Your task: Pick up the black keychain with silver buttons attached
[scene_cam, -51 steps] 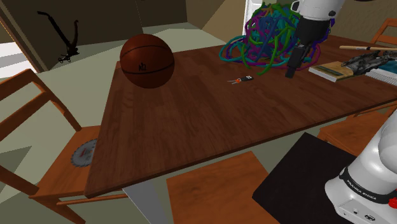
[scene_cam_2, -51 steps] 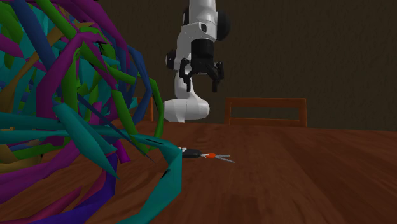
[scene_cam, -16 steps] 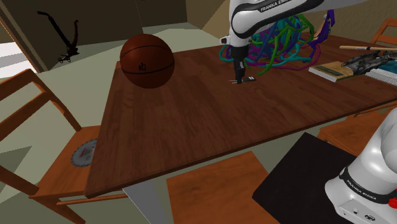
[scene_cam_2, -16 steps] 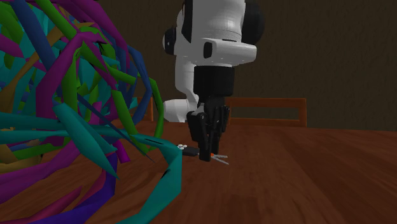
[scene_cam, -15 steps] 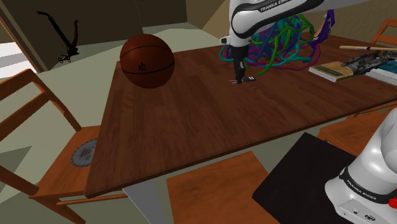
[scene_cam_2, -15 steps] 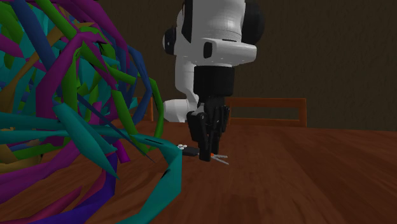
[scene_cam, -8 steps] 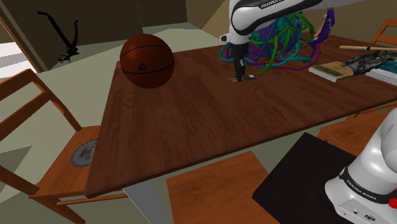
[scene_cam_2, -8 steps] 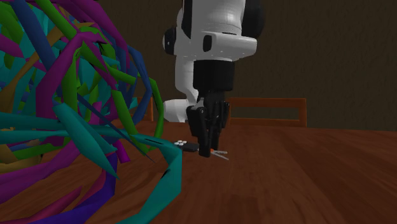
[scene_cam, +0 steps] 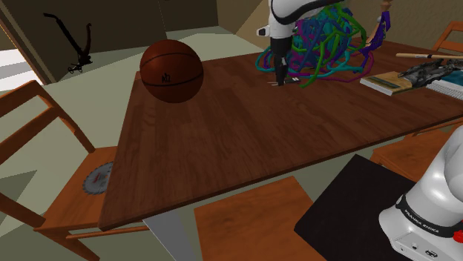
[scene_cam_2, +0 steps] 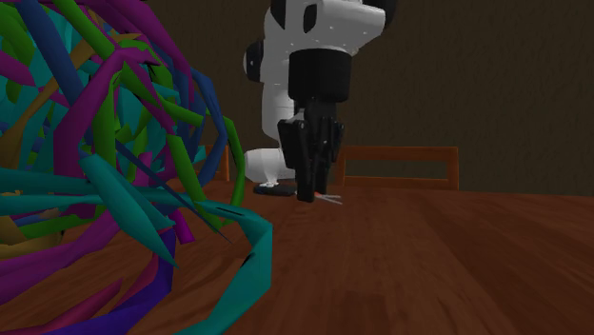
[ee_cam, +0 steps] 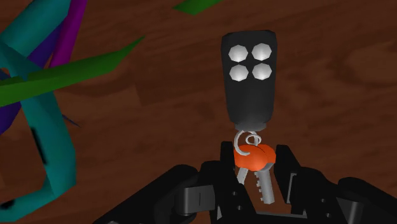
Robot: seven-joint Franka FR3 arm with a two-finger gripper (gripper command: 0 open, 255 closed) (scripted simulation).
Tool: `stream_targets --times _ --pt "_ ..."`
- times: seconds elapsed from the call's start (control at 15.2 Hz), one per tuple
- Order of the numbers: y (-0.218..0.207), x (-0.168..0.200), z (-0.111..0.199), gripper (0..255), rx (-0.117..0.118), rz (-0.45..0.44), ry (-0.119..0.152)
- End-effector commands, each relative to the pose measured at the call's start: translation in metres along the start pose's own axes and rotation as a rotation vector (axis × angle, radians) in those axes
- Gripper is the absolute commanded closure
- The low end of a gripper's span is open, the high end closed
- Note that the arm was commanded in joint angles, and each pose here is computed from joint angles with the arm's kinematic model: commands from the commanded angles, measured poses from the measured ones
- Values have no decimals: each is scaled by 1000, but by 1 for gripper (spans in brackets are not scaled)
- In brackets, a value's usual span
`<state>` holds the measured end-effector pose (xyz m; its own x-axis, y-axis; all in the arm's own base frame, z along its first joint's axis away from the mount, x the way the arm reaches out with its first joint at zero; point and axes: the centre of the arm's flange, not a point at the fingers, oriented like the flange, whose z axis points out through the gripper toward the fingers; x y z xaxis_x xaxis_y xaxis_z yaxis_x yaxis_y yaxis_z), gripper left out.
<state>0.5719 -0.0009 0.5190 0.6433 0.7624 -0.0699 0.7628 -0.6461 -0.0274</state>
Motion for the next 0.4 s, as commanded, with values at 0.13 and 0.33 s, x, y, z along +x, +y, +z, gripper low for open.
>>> stream_targets --times 0.13,0.33 --pt "0 0 -21 255 0 0 0" --pt "-1 -1 -27 255 0 0 0"
